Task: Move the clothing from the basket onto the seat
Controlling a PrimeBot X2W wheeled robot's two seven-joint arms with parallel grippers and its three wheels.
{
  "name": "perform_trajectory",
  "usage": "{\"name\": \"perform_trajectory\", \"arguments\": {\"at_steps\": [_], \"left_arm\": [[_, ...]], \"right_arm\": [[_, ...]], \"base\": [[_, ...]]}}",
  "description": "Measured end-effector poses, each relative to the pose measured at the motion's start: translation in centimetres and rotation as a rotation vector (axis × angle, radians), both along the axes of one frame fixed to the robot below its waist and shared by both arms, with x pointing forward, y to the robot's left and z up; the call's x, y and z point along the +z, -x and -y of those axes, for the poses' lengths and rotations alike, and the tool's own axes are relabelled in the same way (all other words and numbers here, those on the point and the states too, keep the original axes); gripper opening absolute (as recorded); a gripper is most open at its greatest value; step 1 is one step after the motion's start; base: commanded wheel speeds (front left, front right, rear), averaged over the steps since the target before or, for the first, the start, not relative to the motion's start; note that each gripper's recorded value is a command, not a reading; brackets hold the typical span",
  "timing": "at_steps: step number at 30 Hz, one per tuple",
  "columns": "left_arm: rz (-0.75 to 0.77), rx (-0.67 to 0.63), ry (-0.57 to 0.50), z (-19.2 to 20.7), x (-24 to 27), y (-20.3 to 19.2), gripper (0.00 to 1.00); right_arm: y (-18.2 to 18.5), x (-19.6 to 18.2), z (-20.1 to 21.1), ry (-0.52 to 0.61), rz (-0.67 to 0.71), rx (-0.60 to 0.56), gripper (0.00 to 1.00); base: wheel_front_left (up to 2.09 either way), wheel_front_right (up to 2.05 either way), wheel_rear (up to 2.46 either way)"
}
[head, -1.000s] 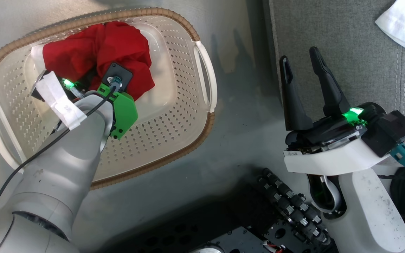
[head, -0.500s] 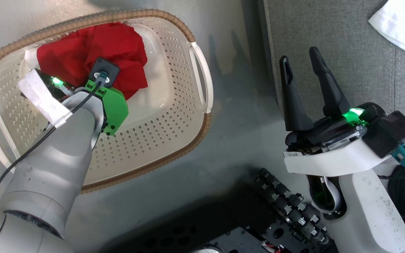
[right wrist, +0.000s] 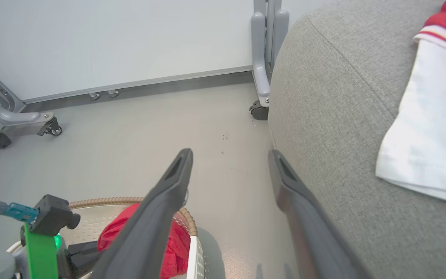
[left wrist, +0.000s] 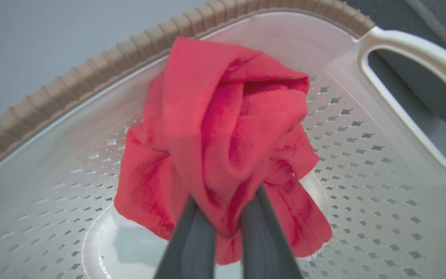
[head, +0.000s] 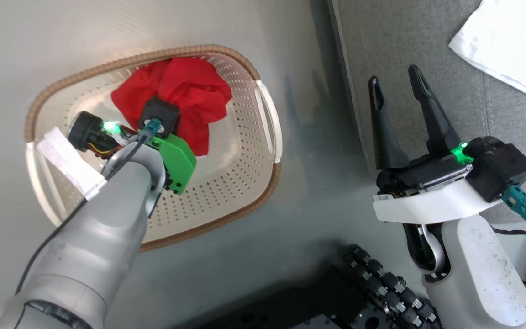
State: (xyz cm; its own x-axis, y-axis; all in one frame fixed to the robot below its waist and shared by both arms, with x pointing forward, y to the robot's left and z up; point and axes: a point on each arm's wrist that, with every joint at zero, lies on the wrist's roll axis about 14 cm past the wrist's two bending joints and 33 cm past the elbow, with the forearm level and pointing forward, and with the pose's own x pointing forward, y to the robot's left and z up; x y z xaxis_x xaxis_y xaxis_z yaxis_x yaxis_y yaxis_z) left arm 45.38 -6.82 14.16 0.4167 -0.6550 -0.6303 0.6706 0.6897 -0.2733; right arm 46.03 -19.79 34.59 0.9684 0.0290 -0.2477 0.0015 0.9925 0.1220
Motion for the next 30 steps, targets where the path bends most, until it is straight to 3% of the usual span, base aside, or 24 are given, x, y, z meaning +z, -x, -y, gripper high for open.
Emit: {"name": "perform_trajectory", "arguments": {"at_steps": [13, 30], "left_arm": [[0.188, 0.172, 0.131, -2.5, 11.6, -1.3, 0.0], [0.611, 0.457, 0.304, -9.8, 30.5, -3.4, 0.0]], "right_arm": [[1.8, 4.5, -0.7, 0.008, 0.06, 0.01, 1.0], [4.4, 11.5, -3.0, -0.007, 0.166, 0.069, 1.0]], "base": [[0.0, 0.0, 0.0], [0.0, 0.0, 0.0]]}}
